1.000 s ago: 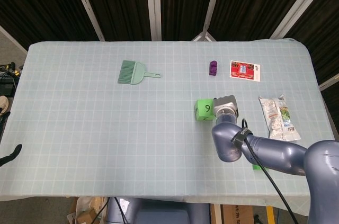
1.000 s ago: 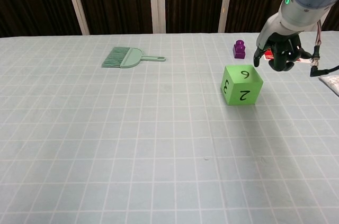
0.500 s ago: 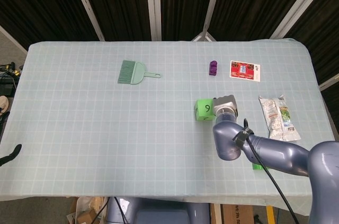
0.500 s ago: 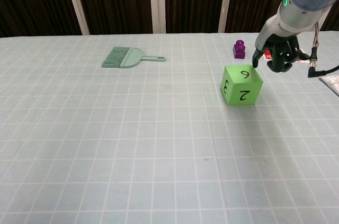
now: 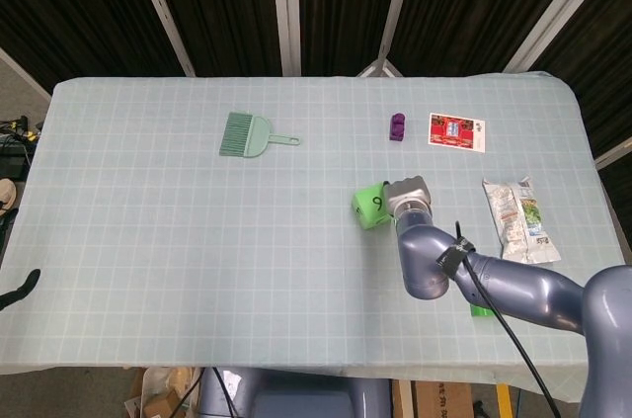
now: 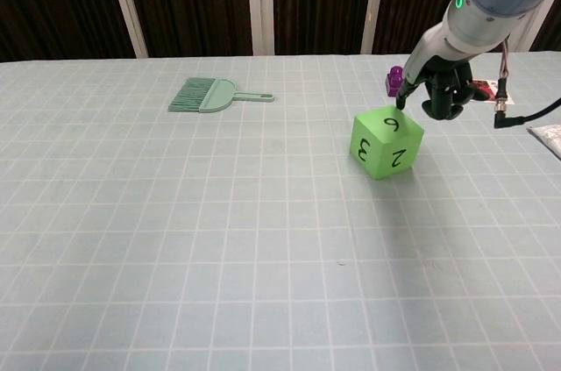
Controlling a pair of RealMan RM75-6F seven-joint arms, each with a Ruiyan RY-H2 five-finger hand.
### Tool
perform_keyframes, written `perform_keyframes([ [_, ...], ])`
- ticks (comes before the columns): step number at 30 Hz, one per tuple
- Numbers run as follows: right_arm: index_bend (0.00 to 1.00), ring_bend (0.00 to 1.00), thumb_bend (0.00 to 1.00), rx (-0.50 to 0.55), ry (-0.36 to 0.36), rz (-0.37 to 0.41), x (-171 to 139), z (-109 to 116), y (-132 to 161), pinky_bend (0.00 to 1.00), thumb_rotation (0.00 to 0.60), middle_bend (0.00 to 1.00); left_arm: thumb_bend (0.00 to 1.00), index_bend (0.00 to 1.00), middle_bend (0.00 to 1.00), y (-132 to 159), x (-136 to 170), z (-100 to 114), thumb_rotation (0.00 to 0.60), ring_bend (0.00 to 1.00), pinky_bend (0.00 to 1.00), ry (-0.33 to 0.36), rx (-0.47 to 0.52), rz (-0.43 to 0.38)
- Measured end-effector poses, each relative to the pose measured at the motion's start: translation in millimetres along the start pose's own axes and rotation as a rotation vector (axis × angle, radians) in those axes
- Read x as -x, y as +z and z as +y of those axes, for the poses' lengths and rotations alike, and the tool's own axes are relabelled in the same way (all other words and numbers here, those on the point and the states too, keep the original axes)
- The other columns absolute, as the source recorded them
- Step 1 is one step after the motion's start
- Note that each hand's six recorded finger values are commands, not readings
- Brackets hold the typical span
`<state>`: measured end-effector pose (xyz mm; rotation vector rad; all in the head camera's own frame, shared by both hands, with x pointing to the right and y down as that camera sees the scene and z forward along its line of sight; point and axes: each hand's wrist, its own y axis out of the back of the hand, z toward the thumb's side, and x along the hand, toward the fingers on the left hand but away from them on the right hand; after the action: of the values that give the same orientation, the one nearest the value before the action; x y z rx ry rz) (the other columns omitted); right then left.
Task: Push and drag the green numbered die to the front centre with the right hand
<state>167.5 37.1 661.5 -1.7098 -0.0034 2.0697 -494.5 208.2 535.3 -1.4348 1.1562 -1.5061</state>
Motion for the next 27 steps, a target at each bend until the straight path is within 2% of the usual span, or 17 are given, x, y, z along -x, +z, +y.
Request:
perform_keyframes([
  [6,0.05,0.84,0.86,-0.01,-0.025,0.038,-1.2,1.3,8.4,0.69,0.6,0.82,0.34,0.1,0.0,0.1,0.1,0.1,0.6,0.0,0.08,0.0,0.002,-0.001],
  [18,0.05,0.84,0.86,-0.06,-0.017,0.076,-9.1,-4.7,28.2,0.69,0.6,0.82,0.34,0.1,0.0,-0.5,0.5,1.6,0.6,0.0,0.08,0.001,0.008,-0.004],
  [27,0.05,0.84,0.86,-0.093,-0.031,0.151,-18.7,-7.4,51.7,0.69,0.6,0.82,0.33,0.1,0.0,-1.2,0.4,2.1,0.6,0.0,0.08,0.001,0.012,-0.004],
])
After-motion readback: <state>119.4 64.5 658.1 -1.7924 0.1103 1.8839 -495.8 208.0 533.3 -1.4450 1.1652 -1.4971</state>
